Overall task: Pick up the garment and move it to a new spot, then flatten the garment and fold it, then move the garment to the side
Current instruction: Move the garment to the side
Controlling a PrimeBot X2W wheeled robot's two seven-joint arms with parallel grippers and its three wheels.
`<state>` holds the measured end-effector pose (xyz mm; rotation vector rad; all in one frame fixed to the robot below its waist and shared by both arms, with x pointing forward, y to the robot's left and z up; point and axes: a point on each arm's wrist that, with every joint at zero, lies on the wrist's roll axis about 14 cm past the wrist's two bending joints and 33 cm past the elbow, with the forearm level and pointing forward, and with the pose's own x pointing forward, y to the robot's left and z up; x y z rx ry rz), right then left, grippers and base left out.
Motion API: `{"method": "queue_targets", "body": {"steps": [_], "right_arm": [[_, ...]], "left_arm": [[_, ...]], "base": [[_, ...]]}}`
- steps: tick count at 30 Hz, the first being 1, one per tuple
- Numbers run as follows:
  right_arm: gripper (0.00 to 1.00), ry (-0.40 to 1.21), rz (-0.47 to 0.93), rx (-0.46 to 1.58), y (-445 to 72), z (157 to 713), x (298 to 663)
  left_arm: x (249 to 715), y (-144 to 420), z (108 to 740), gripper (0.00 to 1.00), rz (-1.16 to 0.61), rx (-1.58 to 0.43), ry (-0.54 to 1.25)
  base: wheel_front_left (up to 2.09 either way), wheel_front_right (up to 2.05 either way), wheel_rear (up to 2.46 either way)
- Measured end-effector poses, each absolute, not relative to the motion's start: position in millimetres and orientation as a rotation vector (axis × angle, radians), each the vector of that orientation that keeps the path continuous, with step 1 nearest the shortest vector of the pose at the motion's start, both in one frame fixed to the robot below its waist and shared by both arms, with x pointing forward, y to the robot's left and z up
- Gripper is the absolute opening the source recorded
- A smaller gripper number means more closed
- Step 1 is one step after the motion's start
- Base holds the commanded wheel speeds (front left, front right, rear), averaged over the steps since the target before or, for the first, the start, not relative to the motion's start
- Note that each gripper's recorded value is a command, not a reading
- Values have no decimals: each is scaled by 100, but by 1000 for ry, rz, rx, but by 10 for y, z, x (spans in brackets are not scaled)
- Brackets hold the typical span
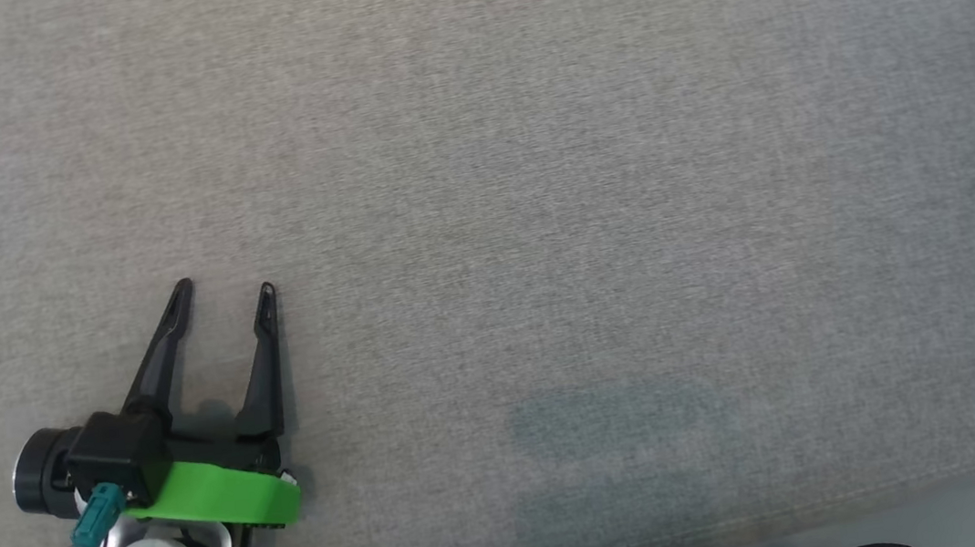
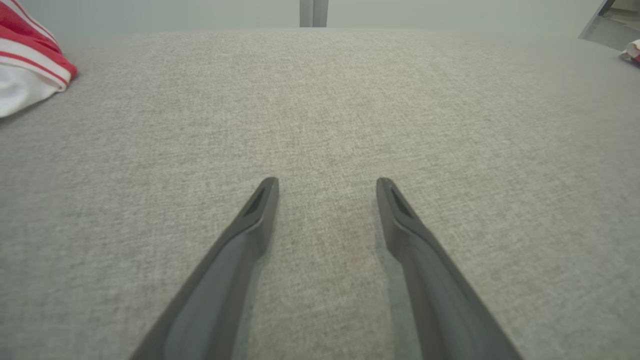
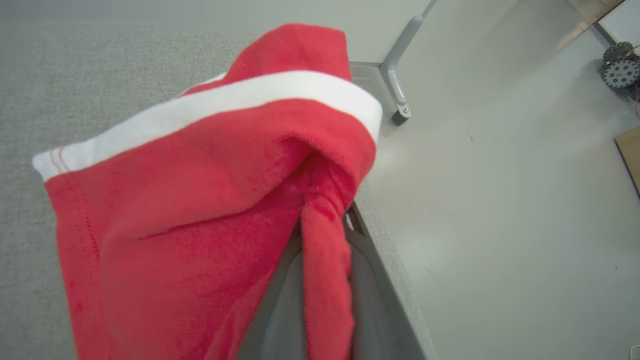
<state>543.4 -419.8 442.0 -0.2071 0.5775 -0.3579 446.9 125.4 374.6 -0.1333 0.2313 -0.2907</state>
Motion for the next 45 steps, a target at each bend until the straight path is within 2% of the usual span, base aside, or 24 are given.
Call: {"method": "queue_targets", "body": {"steps": [2, 3, 4, 5, 11, 18, 21, 27, 34, 39, 45], "right_arm": [[0, 534, -356, -252, -4189, 4522, 5553], [11, 523, -355, -267, -4176, 4539, 5594], [66, 516, -354, -274, -4157, 4538, 5625], [100, 516, -357, -269, -4140, 4518, 5645], [100, 516, -369, -336, -4131, 4505, 5657], [100, 447, -452, -414, -4426, 4813, 5441], [100, 390, -435, -442, -4395, 4953, 5399], [100, 144, -260, -450, -3865, 5378, 5374], [100, -86, -115, -378, -3349, 5710, 4938], [100, -151, -51, -281, -2934, 5608, 4476], [100, -72, -17, -191, -2566, 5139, 4036]], "left_arm": [[4452, 1361, 3750, 100, -262, -123, 233], [4440, 1411, 3752, 100, -249, -118, 235], [4425, 1459, 3752, 100, -235, -115, 237], [4408, 1503, 3751, 100, -223, -111, 240], [4328, 1615, 3755, 100, -184, -106, 248], [4299, 1596, 3795, 100, -182, -112, 242], [4291, 1568, 3857, 100, -181, -122, 227], [4138, 1523, 4051, 100, -161, -156, 191], [3896, 1621, 4292, 100, -107, -170, 142], [3712, 1742, 4450, 100, -66, -163, 103], [3509, 1871, 4523, 100, -21, -154, 83]], "base": [[0, 0, 0], [0, 0, 0], [0, 0, 0], [0, 0, 0], [0, 0, 0], [0, 0, 0], [0, 0, 0], [0, 0, 0], [0, 0, 0], [0, 0, 0], [0, 0, 0]]}}
